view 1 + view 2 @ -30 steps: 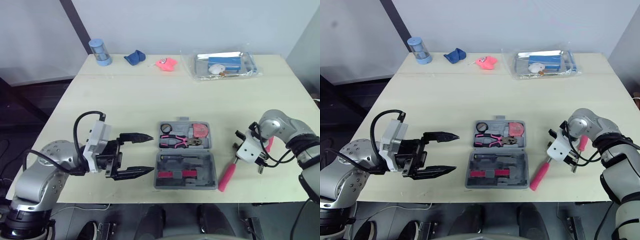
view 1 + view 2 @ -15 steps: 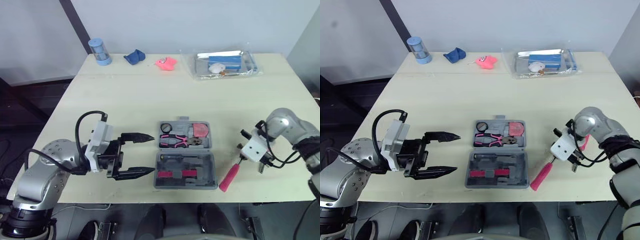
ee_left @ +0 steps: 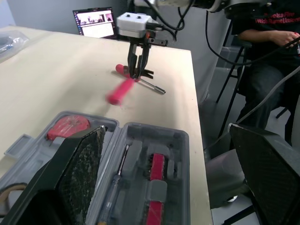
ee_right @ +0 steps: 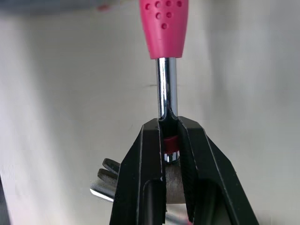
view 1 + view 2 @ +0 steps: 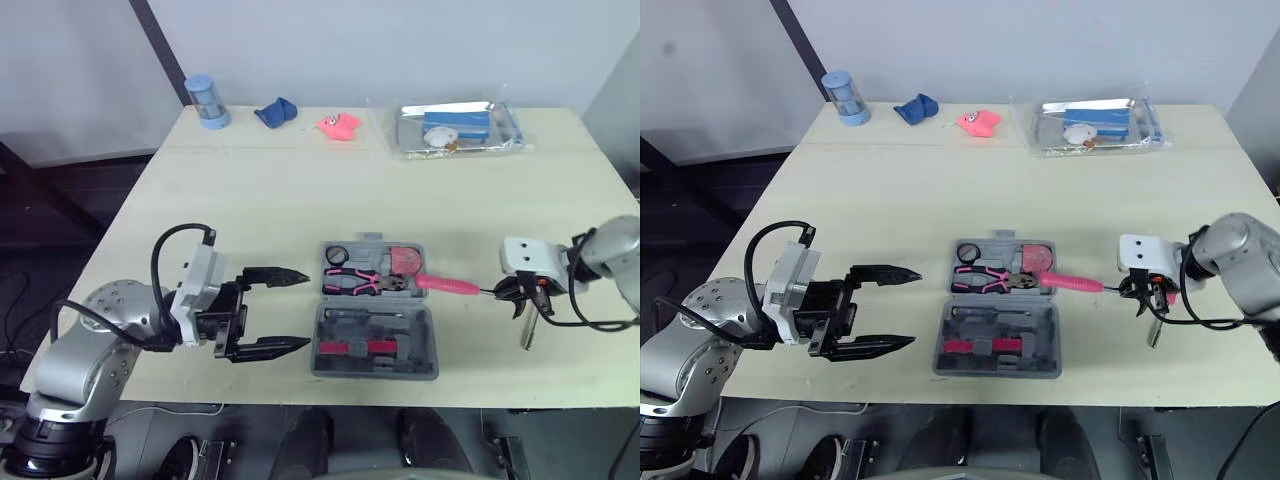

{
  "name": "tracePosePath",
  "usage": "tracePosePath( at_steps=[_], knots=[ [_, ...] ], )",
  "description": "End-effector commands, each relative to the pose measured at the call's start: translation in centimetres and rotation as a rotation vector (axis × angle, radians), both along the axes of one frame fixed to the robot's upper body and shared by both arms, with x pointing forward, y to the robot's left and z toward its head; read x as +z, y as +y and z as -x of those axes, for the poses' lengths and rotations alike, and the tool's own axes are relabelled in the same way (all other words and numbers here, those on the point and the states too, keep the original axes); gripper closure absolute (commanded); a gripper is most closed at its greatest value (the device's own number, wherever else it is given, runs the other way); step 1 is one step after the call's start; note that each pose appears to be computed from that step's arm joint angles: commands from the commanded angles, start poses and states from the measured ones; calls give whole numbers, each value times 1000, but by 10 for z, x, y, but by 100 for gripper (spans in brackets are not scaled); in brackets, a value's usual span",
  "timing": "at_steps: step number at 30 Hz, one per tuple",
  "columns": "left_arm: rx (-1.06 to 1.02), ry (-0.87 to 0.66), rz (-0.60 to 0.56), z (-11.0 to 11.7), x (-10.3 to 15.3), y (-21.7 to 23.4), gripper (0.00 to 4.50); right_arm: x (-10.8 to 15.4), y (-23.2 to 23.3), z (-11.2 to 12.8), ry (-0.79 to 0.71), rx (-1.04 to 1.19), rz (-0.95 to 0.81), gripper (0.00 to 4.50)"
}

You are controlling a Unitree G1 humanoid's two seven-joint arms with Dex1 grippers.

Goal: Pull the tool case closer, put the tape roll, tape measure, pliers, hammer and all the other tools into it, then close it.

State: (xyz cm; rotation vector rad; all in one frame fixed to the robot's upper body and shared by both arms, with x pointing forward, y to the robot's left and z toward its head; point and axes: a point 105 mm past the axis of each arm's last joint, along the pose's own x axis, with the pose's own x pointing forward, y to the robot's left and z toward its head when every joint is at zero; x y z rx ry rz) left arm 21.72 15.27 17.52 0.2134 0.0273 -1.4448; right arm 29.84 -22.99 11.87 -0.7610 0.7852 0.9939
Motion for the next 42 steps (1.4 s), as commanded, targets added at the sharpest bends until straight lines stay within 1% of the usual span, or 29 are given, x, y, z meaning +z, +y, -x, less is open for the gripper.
tracePosePath(
  at_steps=[1, 6, 11, 15, 18, 21, 25, 28, 29, 34, 35, 37, 42],
  knots=[
    [-28, -27, -4, 4, 3, -1, 0, 9, -4, 3, -30, -304, -105, 447],
    [-39, -23, -3, 3, 1, -1, 0, -1, 3, 12, -19, -568, -227, 447],
    [-45, -23, -7, 2, -1, 0, 0, -14, 8, 25, 31, -735, -287, 447],
    [-46, -32, -6, -1, 0, -1, 0, -34, 8, 38, 80, -818, -290, 447],
    [-49, -34, -4, -2, 0, -3, 0, -44, 9, 39, 83, -853, -289, 447],
    [-49, -38, -2, -3, 1, -4, 0, -48, 10, 37, 68, -871, -293, 447],
    [-47, -41, -3, -3, 3, -4, 0, -45, 17, 35, 44, -856, -332, 271],
    [-46, -39, -5, -3, 3, -4, 0, -38, 22, 35, 32, -816, -375, 117],
    [-46, -38, -6, -3, 3, -4, 0, -35, 22, 36, 21, -806, -382, 84],
    [-46, -39, -9, -2, 4, -3, 0, -23, 22, 40, -51, -717, -426, 84],
    [-47, -40, -9, -2, 5, -4, 0, -18, 22, 38, -112, -686, -461, 84],
    [-51, -40, -8, -1, 5, -4, 0, -15, 23, 39, -183, -630, -515, 84],
    [-61, -40, -5, -1, 6, -6, 0, -27, 21, 39, -253, -626, -601, 84]
  ],
)
